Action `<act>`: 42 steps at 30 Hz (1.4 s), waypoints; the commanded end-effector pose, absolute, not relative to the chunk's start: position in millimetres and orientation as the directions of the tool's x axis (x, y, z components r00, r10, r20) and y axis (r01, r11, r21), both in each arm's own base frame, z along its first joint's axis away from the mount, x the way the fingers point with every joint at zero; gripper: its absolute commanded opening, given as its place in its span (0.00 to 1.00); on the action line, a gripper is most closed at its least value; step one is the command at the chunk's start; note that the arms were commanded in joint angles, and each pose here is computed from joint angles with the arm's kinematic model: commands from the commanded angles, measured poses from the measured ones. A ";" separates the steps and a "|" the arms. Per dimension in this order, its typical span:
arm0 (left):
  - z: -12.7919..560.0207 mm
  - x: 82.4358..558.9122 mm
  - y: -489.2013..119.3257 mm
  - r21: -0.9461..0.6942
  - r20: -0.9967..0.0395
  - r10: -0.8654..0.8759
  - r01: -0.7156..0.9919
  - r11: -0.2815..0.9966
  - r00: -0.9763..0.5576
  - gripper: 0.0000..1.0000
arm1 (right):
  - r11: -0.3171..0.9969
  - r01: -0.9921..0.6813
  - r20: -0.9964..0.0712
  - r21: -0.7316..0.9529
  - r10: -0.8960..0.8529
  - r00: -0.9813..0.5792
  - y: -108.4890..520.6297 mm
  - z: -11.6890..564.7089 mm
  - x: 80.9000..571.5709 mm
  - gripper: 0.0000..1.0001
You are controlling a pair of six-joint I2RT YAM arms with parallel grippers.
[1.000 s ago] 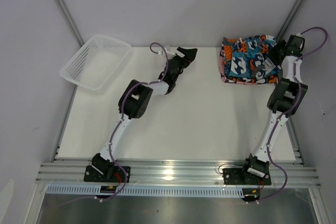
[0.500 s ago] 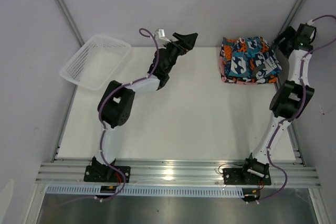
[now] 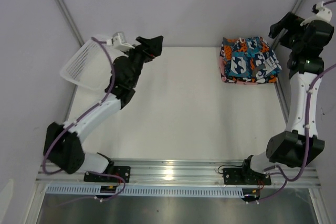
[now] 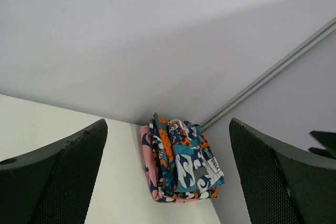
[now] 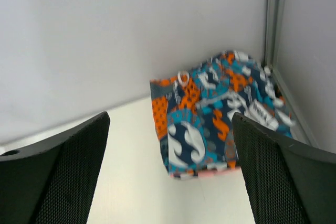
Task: Fold and stack the shorts
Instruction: Neatly place the folded shorts to the corner
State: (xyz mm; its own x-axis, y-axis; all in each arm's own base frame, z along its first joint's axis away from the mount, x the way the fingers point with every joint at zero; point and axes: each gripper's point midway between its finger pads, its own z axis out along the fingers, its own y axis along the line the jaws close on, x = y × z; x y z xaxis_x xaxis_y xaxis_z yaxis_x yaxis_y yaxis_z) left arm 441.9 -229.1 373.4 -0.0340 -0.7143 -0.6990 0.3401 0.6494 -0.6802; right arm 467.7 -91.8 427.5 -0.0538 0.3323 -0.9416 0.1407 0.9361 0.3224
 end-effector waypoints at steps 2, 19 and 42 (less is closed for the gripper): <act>393.4 385.9 -185.4 -0.616 -0.756 -0.654 0.308 0.725 0.028 0.99 | 0.954 0.071 -0.950 0.291 0.297 -0.096 -72.1 416.9 421.7 0.99; 279.3 250.1 -97.4 -0.546 -0.837 -0.542 0.164 0.822 -0.067 0.99 | 0.895 -0.139 -0.899 0.425 0.398 -0.185 30.7 288.4 281.3 0.99; 163.9 224.7 -60.9 -0.426 -0.905 -0.423 0.066 0.902 -0.054 0.99 | 0.883 -0.099 -0.871 0.459 0.424 -0.248 50.2 151.3 272.7 0.99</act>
State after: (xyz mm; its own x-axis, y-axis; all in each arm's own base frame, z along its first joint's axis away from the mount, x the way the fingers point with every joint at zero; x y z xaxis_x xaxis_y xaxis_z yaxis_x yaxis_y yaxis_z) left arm 225.4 -68.4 160.2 -0.1000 -0.4384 -0.8932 0.0744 0.8919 -0.4460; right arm 264.4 52.9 130.0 -0.3373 0.4220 -0.8415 -0.0719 0.8798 0.4700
